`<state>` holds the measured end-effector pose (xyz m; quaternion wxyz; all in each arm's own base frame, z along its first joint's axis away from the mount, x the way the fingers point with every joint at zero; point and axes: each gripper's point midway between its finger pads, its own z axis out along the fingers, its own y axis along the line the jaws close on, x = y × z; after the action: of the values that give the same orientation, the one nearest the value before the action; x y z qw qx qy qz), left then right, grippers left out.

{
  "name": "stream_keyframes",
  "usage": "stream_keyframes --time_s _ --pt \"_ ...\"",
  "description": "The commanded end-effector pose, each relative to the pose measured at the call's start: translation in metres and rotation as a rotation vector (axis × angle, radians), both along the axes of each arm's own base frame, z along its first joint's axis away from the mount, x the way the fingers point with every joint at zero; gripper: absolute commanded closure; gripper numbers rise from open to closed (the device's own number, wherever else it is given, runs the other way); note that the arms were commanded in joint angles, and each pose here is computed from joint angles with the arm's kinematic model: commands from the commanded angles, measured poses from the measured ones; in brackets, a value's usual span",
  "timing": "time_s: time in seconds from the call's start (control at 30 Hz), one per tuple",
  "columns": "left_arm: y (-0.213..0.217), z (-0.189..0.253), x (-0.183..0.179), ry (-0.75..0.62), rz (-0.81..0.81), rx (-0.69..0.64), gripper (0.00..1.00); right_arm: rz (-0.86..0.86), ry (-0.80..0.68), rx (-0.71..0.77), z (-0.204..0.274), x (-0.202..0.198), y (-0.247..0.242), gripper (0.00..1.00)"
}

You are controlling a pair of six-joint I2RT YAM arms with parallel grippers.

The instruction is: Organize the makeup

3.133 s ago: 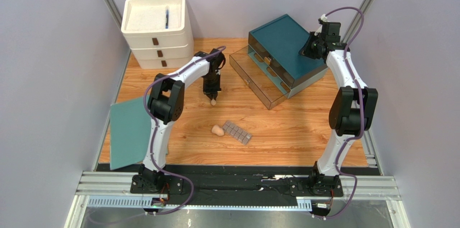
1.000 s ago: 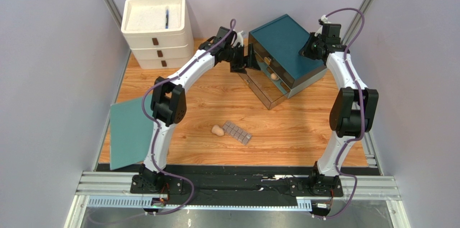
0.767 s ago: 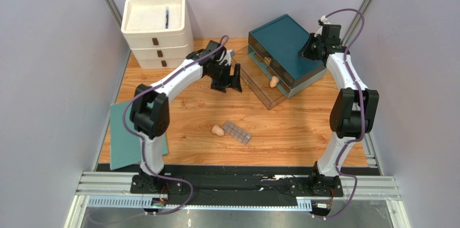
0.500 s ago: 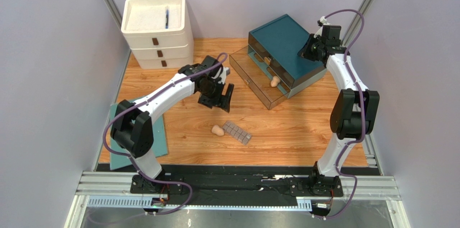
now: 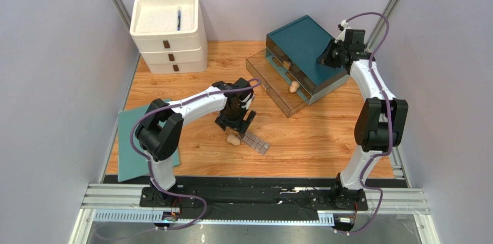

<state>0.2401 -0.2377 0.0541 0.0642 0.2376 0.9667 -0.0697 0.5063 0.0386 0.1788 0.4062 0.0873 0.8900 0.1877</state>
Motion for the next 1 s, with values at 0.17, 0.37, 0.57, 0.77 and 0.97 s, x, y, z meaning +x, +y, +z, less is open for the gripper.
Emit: stream_keyframes --time_s 0.17,0.37,0.57,0.77,0.97 --pt "-0.006 -0.029 -0.011 0.066 -0.023 0.068 0.14 0.037 0.355 -0.021 -0.079 -0.068 0.007 1.00" --pt "0.002 -0.044 -0.023 0.108 -0.004 0.116 0.19 0.030 0.357 -0.029 -0.080 -0.068 0.005 1.00" --pt "0.000 -0.047 -0.022 0.118 -0.002 0.123 0.64 0.031 0.366 -0.029 -0.082 -0.069 0.005 1.00" --pt "-0.002 -0.019 0.000 0.022 0.025 0.146 1.00 0.033 0.367 -0.026 -0.082 -0.069 0.005 1.00" --pt "-0.035 0.054 0.037 -0.151 0.055 -0.014 1.00 0.031 0.361 -0.021 -0.080 -0.066 0.006 1.00"
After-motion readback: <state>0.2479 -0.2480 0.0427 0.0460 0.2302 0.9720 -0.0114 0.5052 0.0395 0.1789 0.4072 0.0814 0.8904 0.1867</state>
